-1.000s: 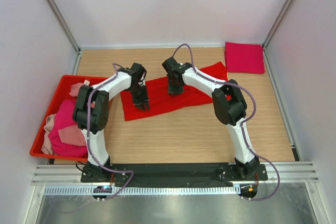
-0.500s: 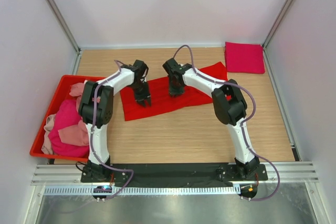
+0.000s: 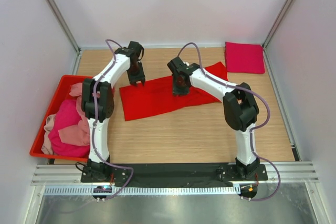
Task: Fold and stack the t-shirts
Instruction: Fold the tshirt
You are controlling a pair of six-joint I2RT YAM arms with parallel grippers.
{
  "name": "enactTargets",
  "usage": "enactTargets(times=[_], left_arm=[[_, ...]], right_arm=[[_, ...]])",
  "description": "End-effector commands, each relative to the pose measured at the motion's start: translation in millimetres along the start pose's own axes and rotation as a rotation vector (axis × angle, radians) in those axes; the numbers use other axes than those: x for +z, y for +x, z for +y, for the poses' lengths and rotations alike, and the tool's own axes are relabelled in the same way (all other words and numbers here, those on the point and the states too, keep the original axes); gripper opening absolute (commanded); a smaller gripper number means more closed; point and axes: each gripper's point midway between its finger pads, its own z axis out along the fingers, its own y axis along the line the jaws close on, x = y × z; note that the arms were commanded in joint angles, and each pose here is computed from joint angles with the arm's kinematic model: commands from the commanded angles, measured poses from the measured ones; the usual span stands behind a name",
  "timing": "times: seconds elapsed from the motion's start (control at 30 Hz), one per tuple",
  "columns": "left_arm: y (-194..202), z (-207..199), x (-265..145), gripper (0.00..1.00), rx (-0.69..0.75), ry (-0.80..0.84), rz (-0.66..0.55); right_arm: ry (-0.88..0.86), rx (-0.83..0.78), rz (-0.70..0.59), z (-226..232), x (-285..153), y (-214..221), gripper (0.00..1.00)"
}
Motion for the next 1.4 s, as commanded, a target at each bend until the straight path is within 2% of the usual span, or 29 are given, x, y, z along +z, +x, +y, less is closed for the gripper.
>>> enactTargets(times=[0.0, 0.03, 0.13, 0.4, 0.63, 0.83, 1.0, 1.03, 1.1, 1.13, 1.17, 1.37], left_arm=[[-6.0, 11.2, -44.5, 0.38, 0.026, -0.042, -0.068], [8.0, 17.6, -39.8, 0.38, 0.028, -0.052, -0.036], [22.3, 17.3, -52.8, 0.39, 0.024, -0.003, -0.04], [106.4, 38.4, -29.2, 0.38, 0.029, -0.006, 0.119], [137.9, 49.5, -17.7, 0.38, 0.033, -0.031, 0.17], [145.3, 57.8, -18.4, 0.38, 0.041, -0.055, 0.179], [129.1, 46.7, -39.0, 0.38, 0.041, -0.007, 0.122], [125.9, 43.6, -41.6, 0.38, 0.041, 0.005, 0.115], [119.5, 37.5, -43.7, 0.38, 0.037, 0.019, 0.107], [117.7, 36.7, -42.2, 0.38, 0.037, 0.019, 0.108], [113.5, 34.3, -41.2, 0.38, 0.036, 0.02, 0.104], [125.8, 46.8, -2.8, 0.37, -0.001, -0.038, 0.221]], right_arm=[[-0.005, -0.009, -0.045, 2.8, -5.4, -6.9, 0.3], [-0.003, -0.015, -0.045, 3.6, -1.0, -7.8, 0.31], [0.023, -0.035, -0.056, 1.8, 7.0, -13.2, 0.31], [0.047, -0.049, -0.069, 2.3, 36.4, -33.1, 0.33], [0.063, -0.054, -0.116, -3.2, 50.1, -66.8, 0.34], [0.101, -0.033, -0.164, -21.2, 13.9, -105.2, 0.42], [0.147, -0.006, -0.123, -60.5, -26.3, -77.2, 0.49], [0.17, -0.006, -0.072, -74.4, -19.1, -53.7, 0.49], [0.151, 0.024, -0.111, -86.6, -37.4, -53.7, 0.49], [0.152, 0.023, -0.067, -96.7, -29.8, -33.6, 0.48], [0.126, 0.044, -0.104, -99.5, -33.2, -39.5, 0.46], [0.093, 0.106, -0.021, -123.0, -9.9, -10.6, 0.35]])
